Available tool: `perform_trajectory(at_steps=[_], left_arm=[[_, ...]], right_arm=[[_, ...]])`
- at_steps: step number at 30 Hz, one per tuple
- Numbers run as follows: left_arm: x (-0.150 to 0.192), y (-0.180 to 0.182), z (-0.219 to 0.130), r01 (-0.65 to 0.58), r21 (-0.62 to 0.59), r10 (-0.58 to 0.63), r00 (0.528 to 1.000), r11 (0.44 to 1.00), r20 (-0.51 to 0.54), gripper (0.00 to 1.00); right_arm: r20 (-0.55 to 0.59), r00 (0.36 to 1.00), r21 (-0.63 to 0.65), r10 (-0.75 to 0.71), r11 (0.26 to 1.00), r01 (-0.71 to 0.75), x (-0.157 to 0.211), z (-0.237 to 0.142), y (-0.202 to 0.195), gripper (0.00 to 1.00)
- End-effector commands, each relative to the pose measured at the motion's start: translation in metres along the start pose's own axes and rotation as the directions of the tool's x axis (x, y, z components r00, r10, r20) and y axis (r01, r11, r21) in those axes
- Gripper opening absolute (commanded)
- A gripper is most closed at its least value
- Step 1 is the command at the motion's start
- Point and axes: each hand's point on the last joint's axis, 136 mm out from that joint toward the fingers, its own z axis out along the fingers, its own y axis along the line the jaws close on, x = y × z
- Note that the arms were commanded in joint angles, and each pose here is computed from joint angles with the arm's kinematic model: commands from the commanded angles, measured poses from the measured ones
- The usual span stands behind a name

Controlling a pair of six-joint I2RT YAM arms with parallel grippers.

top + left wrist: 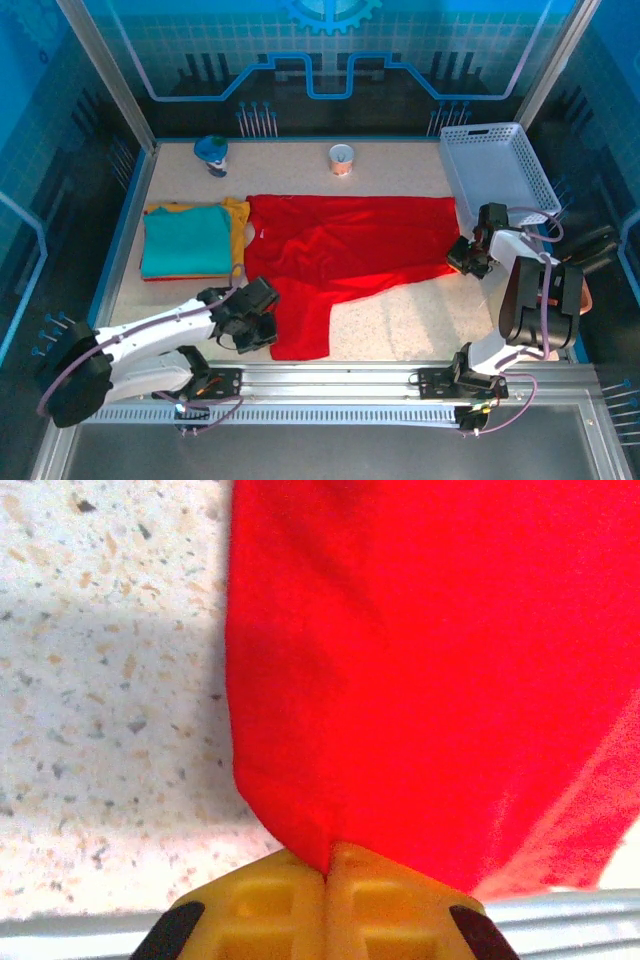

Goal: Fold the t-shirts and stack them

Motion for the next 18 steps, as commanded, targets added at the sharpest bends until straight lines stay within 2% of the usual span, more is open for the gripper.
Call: perform_trajectory(at_steps=[1, 11, 18], left_arm=[[0.007, 0.002, -0.021, -0.01, 0.016, 0.01, 1.0, 1.0, -0.012, 0.0], [0.037, -0.004, -0.052, -0.031, 0.117, 0.037, 0.998, 0.993, -0.049, 0.0], [0.03, -0.027, -0.094, -0.095, 0.179, 0.091, 0.995, 0.979, 0.032, 0.0]], right_arm=[[0.016, 1.0, 0.032, -0.002, 0.999, 0.002, 0.005, -0.018, -0.005, 0.0], [0.042, 0.999, 0.046, -0.026, 0.999, 0.024, 0.036, -0.052, -0.019, 0.0], [0.084, 0.996, 0.046, -0.041, 0.998, 0.037, 0.04, -0.065, -0.022, 0.0]])
